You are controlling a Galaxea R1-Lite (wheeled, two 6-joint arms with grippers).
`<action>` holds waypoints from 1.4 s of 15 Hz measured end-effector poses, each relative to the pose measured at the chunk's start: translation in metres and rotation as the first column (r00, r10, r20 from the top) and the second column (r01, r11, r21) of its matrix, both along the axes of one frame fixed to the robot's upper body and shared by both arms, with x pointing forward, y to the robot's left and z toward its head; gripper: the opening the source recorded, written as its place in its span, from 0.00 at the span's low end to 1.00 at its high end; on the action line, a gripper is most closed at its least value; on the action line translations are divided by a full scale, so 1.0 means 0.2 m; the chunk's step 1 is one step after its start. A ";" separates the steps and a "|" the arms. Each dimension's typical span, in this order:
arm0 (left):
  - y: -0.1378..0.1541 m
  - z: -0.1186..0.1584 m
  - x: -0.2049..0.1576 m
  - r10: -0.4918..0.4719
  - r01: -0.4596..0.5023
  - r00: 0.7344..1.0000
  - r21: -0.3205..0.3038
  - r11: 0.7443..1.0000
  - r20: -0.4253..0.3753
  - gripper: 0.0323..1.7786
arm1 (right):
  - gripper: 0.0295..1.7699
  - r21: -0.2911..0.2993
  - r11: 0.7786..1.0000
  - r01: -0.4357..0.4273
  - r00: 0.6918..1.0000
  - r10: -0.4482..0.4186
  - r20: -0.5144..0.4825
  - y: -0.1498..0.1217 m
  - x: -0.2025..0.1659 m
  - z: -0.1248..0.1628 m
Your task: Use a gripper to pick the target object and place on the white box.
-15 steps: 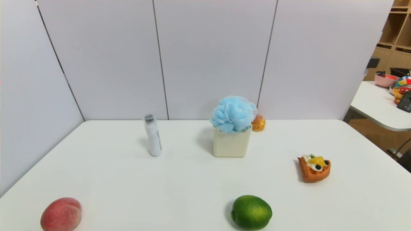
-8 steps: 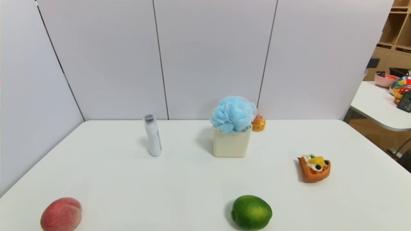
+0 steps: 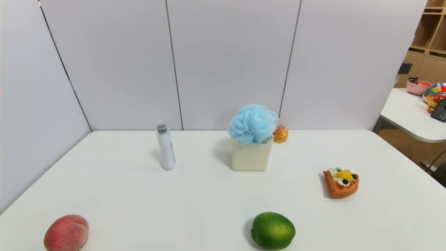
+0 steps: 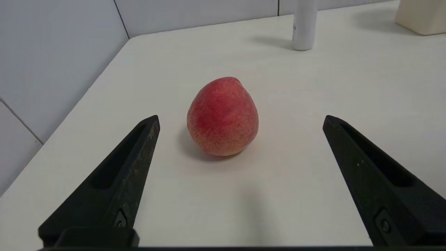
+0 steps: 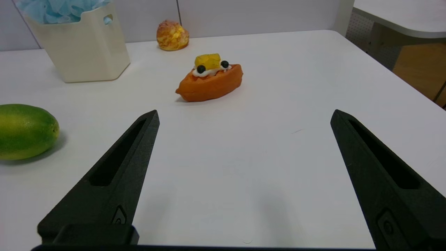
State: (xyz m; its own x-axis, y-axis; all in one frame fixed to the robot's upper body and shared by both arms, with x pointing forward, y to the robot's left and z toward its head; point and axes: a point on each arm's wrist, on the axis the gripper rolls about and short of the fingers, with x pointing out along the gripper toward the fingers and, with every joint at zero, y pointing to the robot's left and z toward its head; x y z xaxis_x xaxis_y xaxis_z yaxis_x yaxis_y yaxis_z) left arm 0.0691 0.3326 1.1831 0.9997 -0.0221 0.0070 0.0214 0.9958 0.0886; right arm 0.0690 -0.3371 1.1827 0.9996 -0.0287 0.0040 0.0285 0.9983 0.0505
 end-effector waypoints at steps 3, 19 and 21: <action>0.00 0.00 0.00 0.008 -0.008 1.000 -0.037 0.999 -0.001 0.95 | 0.96 0.000 1.000 0.000 1.000 0.000 0.000 0.00 0.00 0.00; 0.00 0.00 0.00 0.030 -0.031 1.000 -0.100 0.994 -0.006 0.95 | 0.96 0.000 1.000 0.000 1.000 0.000 0.000 0.00 0.00 0.00; 0.00 0.00 0.00 0.030 -0.030 1.000 -0.100 0.995 -0.006 0.95 | 0.96 0.000 1.000 0.000 1.000 0.000 0.000 0.00 0.00 0.00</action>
